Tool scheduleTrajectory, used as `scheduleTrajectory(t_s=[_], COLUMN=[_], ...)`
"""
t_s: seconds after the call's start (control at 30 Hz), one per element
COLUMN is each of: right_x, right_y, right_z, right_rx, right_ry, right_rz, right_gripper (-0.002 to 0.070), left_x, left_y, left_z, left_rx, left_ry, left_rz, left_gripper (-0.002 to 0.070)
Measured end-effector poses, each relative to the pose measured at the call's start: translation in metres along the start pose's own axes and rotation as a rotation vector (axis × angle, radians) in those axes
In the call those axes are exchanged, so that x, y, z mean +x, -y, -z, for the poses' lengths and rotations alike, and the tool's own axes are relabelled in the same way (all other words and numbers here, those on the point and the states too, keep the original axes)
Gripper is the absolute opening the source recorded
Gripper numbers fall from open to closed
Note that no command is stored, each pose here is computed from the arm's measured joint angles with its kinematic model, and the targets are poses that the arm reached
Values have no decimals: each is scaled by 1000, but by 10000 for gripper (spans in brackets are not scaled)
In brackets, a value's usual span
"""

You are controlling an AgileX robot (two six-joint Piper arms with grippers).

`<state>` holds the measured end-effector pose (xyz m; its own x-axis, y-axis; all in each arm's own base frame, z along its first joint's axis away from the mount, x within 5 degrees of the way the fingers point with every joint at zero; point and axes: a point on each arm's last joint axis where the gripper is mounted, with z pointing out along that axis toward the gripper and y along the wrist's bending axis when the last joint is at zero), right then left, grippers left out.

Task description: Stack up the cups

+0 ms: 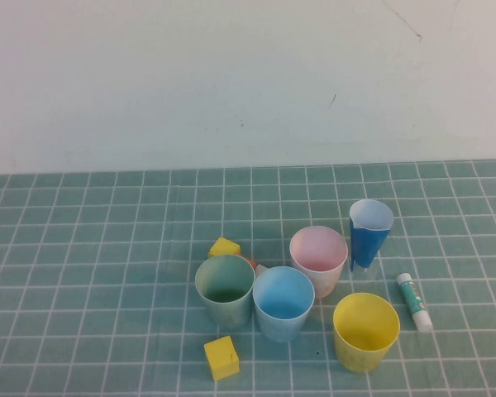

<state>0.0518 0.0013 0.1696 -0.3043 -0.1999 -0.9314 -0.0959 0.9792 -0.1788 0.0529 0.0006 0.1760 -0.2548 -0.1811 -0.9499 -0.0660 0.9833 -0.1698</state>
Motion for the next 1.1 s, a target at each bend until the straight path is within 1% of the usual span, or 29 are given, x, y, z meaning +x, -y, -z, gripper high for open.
scheduleTrajectory(t_s=[0.1,0.17,0.27,0.33,0.4,0.5,0.6,0.67,0.73,0.77,0.93,0.97,1.0,1.1], right_x=[0,0,0,0,-1,-3,-5,-8,-9,-10,-15,-16,-17,-18], right_y=[0,0,0,-2,-5,-11,-18,-21,-23,-23,-18,-17,-17,-16], right_z=[0,0,0,0,0,1,2,3,3,3,3,3,3,3], right_rx=[0,0,-3,-21,-52,-129,-214,-257,-282,-286,-266,-260,-258,-249], right_ry=[0,0,0,3,6,6,-4,-3,-2,4,74,87,94,111], right_rz=[0,0,-6,-68,-175,-420,-641,-745,-802,-820,-871,-874,-877,-876], right_gripper=[-3,-3,-3,-3,-3,-3,-3,-3,-3,-3,-3,-3,-3,-3], left_x=[-1,-3,-9,-16,-24,-33,-39,-40,-40,-40,-43,-43,-43,-43], left_y=[1,2,5,6,6,3,1,1,1,1,0,0,0,-1], left_z=[0,0,0,1,3,6,9,9,9,9,11,11,11,11], left_rx=[7,24,62,91,113,119,119,121,132,138,219,229,238,236], left_ry=[11,30,94,167,253,367,433,449,447,447,460,459,456,459], left_rz=[15,56,163,273,375,432,458,475,524,549,886,926,961,952], left_gripper=[-3,-3,-3,-3,-3,-3,-3,-3,-3,-3,-3,-3,-3,-3])
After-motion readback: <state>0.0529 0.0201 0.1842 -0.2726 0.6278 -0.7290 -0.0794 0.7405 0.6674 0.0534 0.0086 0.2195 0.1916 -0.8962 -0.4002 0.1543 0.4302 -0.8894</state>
